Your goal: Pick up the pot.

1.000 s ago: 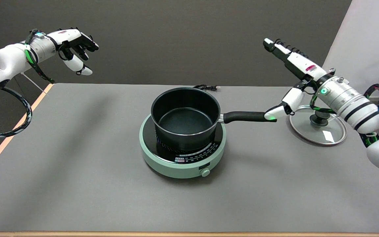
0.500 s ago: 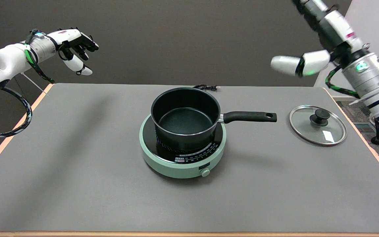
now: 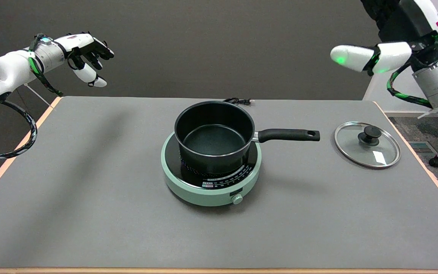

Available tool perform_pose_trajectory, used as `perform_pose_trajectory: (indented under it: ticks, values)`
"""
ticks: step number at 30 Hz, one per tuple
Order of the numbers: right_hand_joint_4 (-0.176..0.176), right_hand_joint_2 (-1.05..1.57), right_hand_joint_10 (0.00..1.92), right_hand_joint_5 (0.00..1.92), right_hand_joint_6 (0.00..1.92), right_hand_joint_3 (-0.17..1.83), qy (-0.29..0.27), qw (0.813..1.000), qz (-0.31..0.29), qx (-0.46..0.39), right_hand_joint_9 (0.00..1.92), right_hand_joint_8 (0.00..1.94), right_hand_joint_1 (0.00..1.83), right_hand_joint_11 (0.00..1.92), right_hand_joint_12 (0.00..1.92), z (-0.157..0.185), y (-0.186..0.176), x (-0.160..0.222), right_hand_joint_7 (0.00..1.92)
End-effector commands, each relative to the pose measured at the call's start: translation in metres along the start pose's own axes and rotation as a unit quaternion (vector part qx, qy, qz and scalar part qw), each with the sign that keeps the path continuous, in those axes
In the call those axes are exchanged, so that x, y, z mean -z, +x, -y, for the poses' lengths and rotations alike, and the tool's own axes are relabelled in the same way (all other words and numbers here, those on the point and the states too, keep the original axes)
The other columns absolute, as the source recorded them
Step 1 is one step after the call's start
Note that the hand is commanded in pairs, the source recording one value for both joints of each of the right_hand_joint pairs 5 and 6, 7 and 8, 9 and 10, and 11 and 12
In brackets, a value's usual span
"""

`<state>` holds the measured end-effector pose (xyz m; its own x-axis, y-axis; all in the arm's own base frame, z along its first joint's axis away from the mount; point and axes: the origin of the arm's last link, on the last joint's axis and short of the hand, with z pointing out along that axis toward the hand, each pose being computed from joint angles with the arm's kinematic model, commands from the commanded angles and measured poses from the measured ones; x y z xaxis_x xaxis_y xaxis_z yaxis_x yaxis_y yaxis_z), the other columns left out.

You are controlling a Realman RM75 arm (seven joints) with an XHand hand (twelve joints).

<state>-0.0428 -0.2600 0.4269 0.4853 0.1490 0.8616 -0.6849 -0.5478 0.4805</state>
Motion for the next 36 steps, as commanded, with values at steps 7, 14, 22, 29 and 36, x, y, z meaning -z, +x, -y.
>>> perform_pose_trajectory:
  ticks: [7,14,22,29,36]
  values:
    - [-0.176,0.34,0.04,0.04,0.04,0.77,-0.048,0.969,0.151,0.192,0.04,0.04,1.32,0.04,0.04,-0.031,-0.088,0.056,0.04]
    - [-0.176,0.17,0.06,0.06,0.06,0.98,-0.070,0.938,0.127,0.314,0.06,0.06,1.38,0.06,0.06,-0.037,-0.094,0.091,0.06]
    - [-0.176,-0.10,0.04,0.04,0.04,1.15,-0.109,0.923,0.083,0.359,0.04,0.04,1.42,0.04,0.04,-0.029,-0.095,0.139,0.04]
    - [-0.176,-0.26,0.03,0.03,0.03,1.16,-0.098,0.916,0.030,0.387,0.03,0.03,1.43,0.03,0.03,-0.025,-0.135,0.119,0.03]
    - [-0.176,-0.47,0.04,0.04,0.04,1.10,-0.110,0.882,-0.007,0.458,0.04,0.04,1.40,0.04,0.04,-0.017,-0.191,0.079,0.04]
